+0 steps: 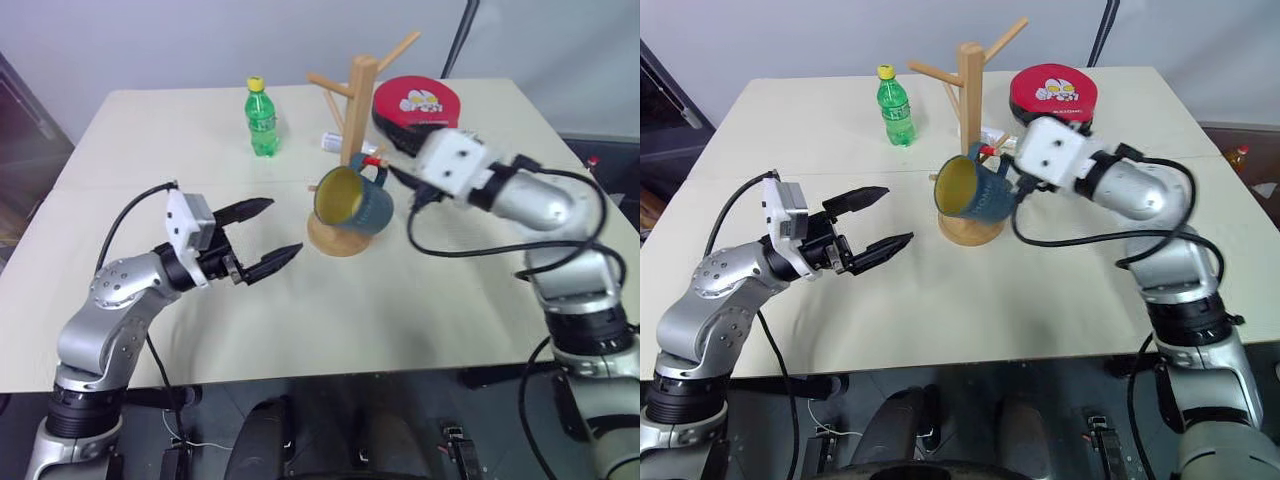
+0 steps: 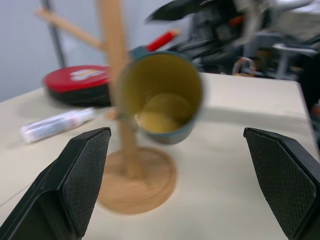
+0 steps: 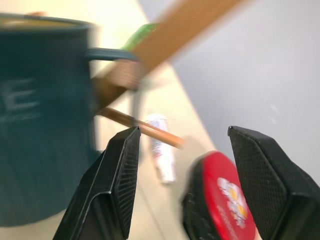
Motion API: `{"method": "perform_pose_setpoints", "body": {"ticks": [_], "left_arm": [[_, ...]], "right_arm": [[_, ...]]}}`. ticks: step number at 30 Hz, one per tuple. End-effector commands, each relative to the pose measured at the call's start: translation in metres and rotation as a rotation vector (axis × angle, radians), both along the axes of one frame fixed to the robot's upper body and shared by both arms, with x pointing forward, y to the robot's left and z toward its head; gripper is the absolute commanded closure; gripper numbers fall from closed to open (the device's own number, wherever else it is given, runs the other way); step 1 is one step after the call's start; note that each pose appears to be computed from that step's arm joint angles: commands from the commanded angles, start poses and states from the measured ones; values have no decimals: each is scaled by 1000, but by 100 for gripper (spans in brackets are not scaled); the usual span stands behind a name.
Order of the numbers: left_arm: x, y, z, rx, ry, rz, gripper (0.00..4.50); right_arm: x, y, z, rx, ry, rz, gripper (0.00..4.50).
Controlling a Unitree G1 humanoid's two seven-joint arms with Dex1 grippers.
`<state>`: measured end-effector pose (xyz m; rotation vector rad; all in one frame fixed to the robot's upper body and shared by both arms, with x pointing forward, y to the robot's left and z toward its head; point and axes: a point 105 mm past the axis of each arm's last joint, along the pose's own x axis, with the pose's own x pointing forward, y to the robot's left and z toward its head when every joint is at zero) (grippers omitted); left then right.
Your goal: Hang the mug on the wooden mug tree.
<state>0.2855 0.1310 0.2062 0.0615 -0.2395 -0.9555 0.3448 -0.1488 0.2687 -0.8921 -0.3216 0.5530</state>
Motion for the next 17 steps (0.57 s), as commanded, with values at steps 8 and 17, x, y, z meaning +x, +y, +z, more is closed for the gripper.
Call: {"method": "perform_pose_setpoints", "body": {"ticks": [8, 17], "left_arm": [[37, 89, -57, -101, 112, 590, 0], [32, 105, -81, -113, 163, 723, 0]], "right_arm": [[-14, -80, -81, 685, 174, -199, 150], [-20, -78, -141, 750, 264, -247, 150]]}}
